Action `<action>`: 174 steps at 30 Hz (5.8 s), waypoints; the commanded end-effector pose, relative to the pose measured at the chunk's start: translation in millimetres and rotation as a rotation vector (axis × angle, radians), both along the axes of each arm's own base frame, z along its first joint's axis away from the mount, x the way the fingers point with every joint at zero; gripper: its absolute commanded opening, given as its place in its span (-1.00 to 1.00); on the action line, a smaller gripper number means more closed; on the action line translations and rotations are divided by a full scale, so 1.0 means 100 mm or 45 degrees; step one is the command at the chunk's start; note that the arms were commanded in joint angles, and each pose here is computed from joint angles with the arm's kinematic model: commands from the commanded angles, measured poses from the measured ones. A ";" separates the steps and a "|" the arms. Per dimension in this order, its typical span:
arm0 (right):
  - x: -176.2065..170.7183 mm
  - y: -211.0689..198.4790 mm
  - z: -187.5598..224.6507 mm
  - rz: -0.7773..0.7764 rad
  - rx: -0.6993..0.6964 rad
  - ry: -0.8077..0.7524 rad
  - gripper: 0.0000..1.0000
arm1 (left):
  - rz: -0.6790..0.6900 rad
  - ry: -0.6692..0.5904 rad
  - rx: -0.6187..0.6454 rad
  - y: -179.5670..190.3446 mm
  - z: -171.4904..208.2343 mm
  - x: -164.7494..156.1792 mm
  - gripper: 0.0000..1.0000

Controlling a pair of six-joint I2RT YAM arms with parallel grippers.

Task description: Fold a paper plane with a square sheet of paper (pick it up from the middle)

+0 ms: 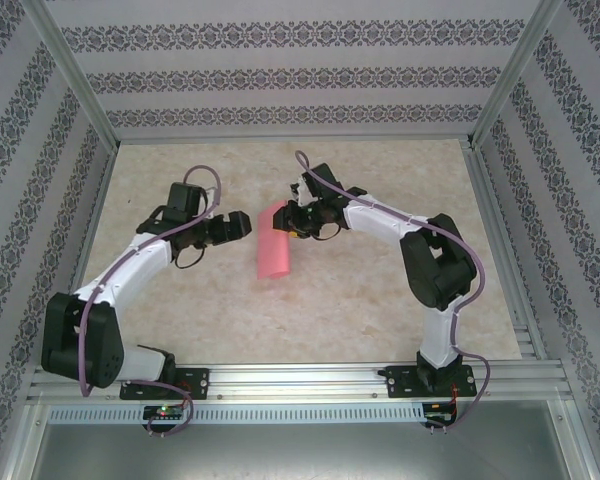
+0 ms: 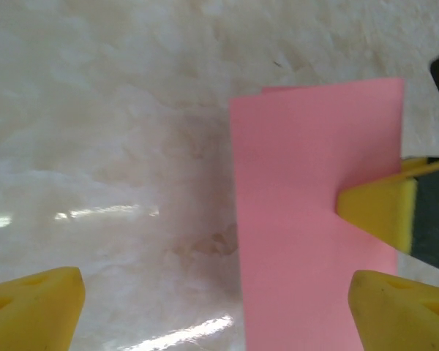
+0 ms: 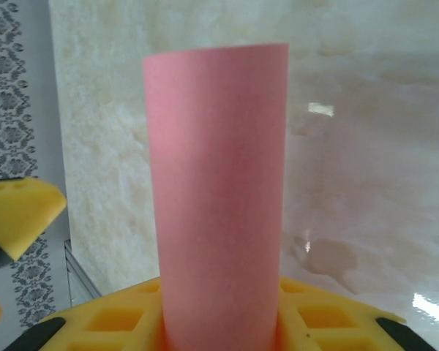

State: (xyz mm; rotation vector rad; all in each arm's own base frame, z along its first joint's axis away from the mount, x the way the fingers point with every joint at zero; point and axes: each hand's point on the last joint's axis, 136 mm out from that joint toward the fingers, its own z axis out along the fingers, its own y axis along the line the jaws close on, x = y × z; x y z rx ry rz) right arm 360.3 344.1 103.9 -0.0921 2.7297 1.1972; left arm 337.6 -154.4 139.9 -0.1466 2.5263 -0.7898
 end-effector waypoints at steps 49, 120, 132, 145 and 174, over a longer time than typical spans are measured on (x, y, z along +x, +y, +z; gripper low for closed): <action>-0.08 -0.80 -0.33 -0.127 -0.326 -0.016 0.34 | -0.301 0.225 -0.151 -1.28 -0.90 -0.08 -0.35; -0.61 -1.15 -1.51 0.019 -0.849 0.327 0.10 | 0.031 0.019 0.023 -0.91 -0.75 0.33 0.00; -0.61 -1.17 -1.58 0.028 -0.886 0.345 0.09 | -0.035 0.090 -0.067 -1.07 -0.85 0.31 -0.12; -0.60 -1.20 -1.63 -0.022 -0.896 0.368 0.13 | -0.079 0.133 -0.104 -1.15 -0.93 0.27 -0.28; -0.67 -1.27 -1.78 -0.028 -0.933 0.405 0.11 | -0.077 0.130 -0.121 -1.18 -0.91 0.30 -0.43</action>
